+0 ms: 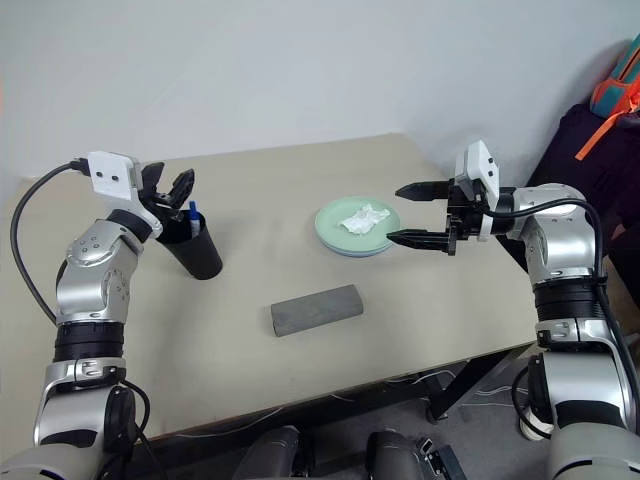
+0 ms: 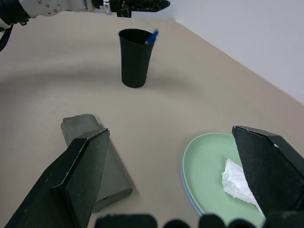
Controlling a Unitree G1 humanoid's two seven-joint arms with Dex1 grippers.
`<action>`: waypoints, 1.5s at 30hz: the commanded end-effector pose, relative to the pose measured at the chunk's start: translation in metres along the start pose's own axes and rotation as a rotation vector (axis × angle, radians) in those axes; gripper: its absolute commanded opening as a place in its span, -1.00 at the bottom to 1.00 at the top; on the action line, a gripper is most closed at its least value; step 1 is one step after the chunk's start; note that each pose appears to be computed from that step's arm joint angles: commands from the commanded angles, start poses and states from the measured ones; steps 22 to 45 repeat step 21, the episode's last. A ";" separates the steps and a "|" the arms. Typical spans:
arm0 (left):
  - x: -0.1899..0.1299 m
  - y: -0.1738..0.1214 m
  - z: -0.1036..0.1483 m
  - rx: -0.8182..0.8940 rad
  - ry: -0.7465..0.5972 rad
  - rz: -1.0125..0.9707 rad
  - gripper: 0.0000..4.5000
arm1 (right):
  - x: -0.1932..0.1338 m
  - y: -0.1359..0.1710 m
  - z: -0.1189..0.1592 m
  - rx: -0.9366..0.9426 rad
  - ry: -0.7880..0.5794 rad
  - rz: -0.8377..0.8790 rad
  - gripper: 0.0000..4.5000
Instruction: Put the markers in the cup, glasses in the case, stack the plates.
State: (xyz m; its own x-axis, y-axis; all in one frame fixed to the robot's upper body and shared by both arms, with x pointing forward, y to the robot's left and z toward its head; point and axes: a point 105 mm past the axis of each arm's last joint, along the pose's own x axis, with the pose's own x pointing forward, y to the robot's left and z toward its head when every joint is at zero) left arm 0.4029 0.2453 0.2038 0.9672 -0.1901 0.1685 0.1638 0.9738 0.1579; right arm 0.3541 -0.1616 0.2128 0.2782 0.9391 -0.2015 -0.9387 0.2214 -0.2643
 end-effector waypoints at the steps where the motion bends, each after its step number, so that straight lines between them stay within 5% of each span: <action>1: 0.000 0.001 0.020 0.034 -0.067 -0.008 0.72 | -0.001 -0.004 0.018 -0.067 -0.035 -0.011 1.00; 3: -0.003 0.001 0.021 0.052 -0.059 -0.031 0.99 | -0.001 -0.003 0.019 -0.068 -0.036 -0.011 1.00; 9: -0.025 -0.003 0.030 0.044 -0.010 -0.253 0.99 | 0.007 0.005 0.022 -0.074 -0.035 0.027 1.00; 14: -0.044 0.016 0.038 0.058 0.012 -0.235 0.99 | 0.026 0.015 0.029 -0.082 -0.037 0.084 1.00; 21: -0.076 0.005 0.009 -0.005 0.078 -0.180 0.99 | 0.051 0.027 0.030 -0.079 -0.061 0.124 1.00; 45: -0.076 0.005 0.009 -0.005 0.078 -0.180 0.99 | 0.051 0.027 0.030 -0.079 -0.061 0.124 1.00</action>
